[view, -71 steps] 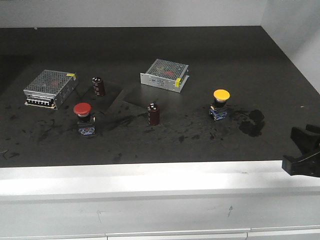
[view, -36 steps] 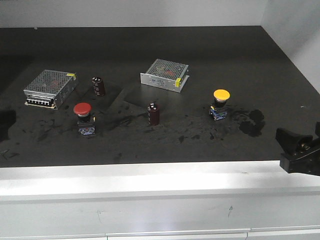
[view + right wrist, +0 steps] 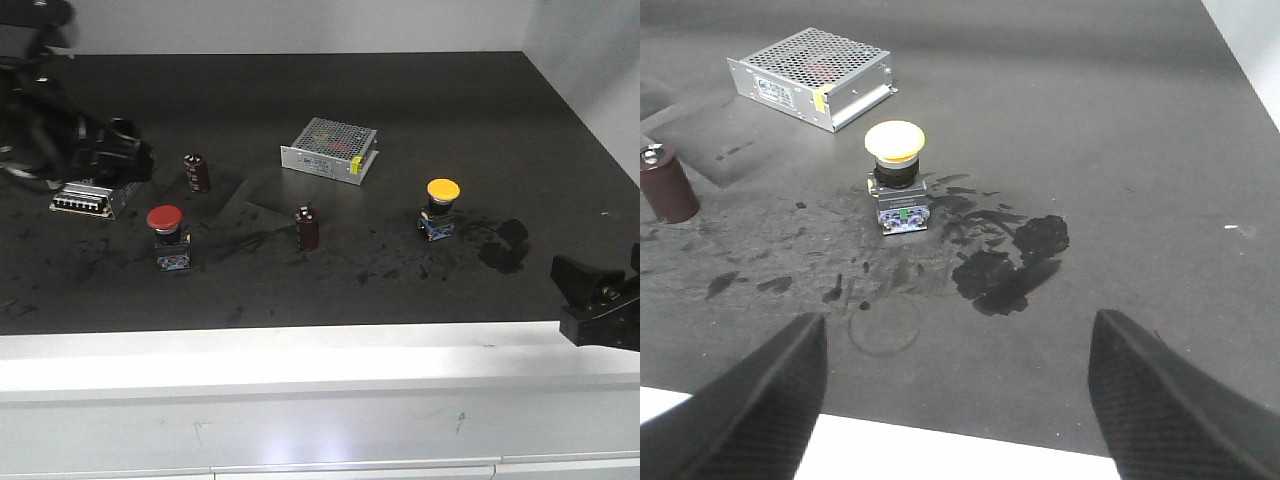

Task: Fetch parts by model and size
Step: 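Lower the left gripper over the red button and close on it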

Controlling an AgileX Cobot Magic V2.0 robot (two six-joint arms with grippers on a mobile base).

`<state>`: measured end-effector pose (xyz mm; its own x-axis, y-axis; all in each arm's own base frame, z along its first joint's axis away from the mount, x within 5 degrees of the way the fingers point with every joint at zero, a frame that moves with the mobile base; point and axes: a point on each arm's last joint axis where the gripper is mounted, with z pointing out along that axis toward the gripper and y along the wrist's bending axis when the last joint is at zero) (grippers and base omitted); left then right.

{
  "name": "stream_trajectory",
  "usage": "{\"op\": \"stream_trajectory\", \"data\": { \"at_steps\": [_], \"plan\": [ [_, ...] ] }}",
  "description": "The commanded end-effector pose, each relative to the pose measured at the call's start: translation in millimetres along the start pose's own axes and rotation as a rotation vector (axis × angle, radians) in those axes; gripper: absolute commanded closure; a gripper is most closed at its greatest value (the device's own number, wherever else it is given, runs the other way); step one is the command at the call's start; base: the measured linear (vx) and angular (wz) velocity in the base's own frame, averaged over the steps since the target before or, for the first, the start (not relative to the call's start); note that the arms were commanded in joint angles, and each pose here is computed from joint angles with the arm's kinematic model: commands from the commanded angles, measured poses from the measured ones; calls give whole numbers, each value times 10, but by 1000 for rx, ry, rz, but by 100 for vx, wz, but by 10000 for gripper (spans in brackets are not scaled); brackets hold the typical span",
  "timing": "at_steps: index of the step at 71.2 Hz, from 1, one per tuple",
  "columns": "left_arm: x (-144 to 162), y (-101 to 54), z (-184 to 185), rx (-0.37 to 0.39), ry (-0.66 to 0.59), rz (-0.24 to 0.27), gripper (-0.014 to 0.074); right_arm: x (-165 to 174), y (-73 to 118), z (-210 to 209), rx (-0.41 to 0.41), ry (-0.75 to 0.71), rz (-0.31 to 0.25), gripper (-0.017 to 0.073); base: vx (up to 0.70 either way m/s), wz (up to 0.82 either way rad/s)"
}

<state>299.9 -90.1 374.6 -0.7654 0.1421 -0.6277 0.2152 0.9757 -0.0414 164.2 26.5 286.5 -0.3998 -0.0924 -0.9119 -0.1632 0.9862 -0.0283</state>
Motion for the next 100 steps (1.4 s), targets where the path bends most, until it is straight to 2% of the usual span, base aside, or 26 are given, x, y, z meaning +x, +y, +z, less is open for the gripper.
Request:
{"op": "stream_trajectory", "data": {
  "at_steps": [1,7,16,26,34,50,63,79,85,92,100],
  "plan": [
    [-198,-43,3,-1,-14,-40,4,-187,3,-33,-4,-111,-10,34,0,0],
    [-273,-72,139,-4,32,-74,4,-187,3,-33,-4,-112,-9,34,0,0],
    [-356,-123,357,-22,91,-81,4,-187,3,-33,-4,-112,-5,34,0,0],
    [-403,-138,530,-38,145,-133,6,-187,3,-33,-4,-112,-5,34,0,0],
    [-428,-147,645,-43,175,-152,6,-188,4,-33,-5,-113,-1,34,0,0],
    [-398,-148,870,-62,234,-157,6,-187,6,-33,-9,-111,19,34,0,0],
    [-370,-130,990,-93,255,-196,6,-183,6,-33,-9,-107,19,34,0,0],
    [-331,-133,1137,-99,290,-195,13,-180,6,-33,-9,-104,19,34,0,0],
    [-323,-134,1171,-100,297,-195,45,-180,6,-33,-9,-104,19,34,0,0],
    [-324,-133,1174,-100,295,-194,131,-180,6,-33,-9,-104,19,34,0,0],
    [-327,-119,1173,-115,291,-185,300,-181,6,-33,-9,-105,19,34,0,0]
  ]
}}
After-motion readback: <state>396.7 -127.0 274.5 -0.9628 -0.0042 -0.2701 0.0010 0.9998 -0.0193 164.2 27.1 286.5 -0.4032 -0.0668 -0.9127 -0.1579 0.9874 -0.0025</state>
